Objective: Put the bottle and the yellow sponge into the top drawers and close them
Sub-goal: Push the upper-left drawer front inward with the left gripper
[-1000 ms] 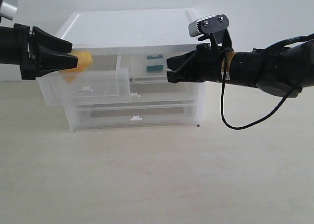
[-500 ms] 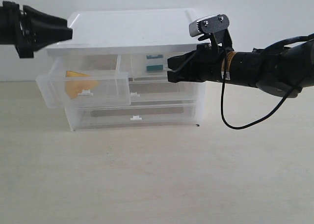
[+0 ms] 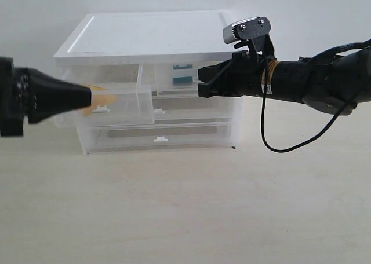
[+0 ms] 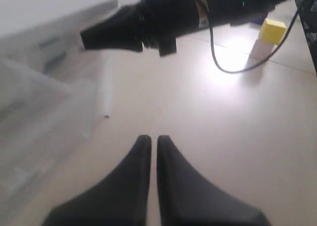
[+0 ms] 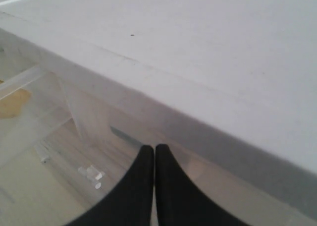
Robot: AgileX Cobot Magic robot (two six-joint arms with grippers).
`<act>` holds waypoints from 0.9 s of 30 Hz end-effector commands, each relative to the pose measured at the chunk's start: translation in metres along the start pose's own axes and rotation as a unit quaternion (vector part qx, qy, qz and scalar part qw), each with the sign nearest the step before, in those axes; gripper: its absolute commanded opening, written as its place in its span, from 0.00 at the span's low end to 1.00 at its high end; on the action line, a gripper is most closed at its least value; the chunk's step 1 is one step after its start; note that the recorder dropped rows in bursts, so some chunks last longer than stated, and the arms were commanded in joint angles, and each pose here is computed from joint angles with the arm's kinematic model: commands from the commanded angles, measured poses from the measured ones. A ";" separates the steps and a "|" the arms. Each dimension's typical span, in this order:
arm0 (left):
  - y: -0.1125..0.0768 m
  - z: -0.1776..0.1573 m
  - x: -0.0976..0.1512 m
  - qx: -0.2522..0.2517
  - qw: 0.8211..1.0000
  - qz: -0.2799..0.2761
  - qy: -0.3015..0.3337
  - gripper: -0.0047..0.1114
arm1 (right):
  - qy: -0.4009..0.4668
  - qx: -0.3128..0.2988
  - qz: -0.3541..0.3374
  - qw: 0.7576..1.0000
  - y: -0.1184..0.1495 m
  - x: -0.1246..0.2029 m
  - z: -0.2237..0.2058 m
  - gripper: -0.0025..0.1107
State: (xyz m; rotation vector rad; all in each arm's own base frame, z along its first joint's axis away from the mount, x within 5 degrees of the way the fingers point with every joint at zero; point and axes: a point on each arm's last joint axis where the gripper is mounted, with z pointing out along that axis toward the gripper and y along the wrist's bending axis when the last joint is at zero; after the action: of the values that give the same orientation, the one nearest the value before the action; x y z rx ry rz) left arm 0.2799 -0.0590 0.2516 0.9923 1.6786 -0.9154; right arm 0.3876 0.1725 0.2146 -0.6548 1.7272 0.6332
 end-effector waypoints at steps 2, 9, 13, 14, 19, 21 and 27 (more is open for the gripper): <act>0.009 0.017 0.049 0.000 1.000 -0.007 0.020 0.07 | 0.003 0.015 0.001 1.000 -0.003 -0.003 -0.001 0.02; 0.058 0.036 0.074 -0.079 0.996 -0.001 -0.046 0.07 | 0.003 0.014 0.002 1.000 -0.003 -0.003 -0.001 0.02; 0.071 0.035 0.062 -0.097 0.993 0.019 -0.057 0.07 | 0.003 0.014 0.002 1.000 -0.003 -0.003 -0.001 0.02; 0.073 0.035 0.059 -0.100 0.993 0.024 -0.059 0.07 | 0.003 0.014 0.002 1.000 -0.003 -0.003 -0.001 0.02; 0.093 0.035 0.049 -0.150 0.987 0.030 -0.048 0.07 | 0.003 0.014 0.003 1.000 -0.003 -0.003 -0.001 0.02; 0.101 0.036 0.048 -0.160 0.985 0.029 -0.049 0.07 | 0.003 0.014 0.004 1.000 -0.003 -0.003 -0.001 0.02; 0.122 0.044 0.050 -0.159 0.985 0.006 -0.060 0.07 | 0.003 0.014 0.004 1.000 -0.003 -0.003 -0.001 0.02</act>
State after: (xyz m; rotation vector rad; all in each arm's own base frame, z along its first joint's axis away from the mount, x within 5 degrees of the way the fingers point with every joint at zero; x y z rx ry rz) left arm 0.3849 -0.0425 0.1735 0.7919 1.6540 -0.6425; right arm 0.3876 0.1722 0.2149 -0.6523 1.7307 0.6297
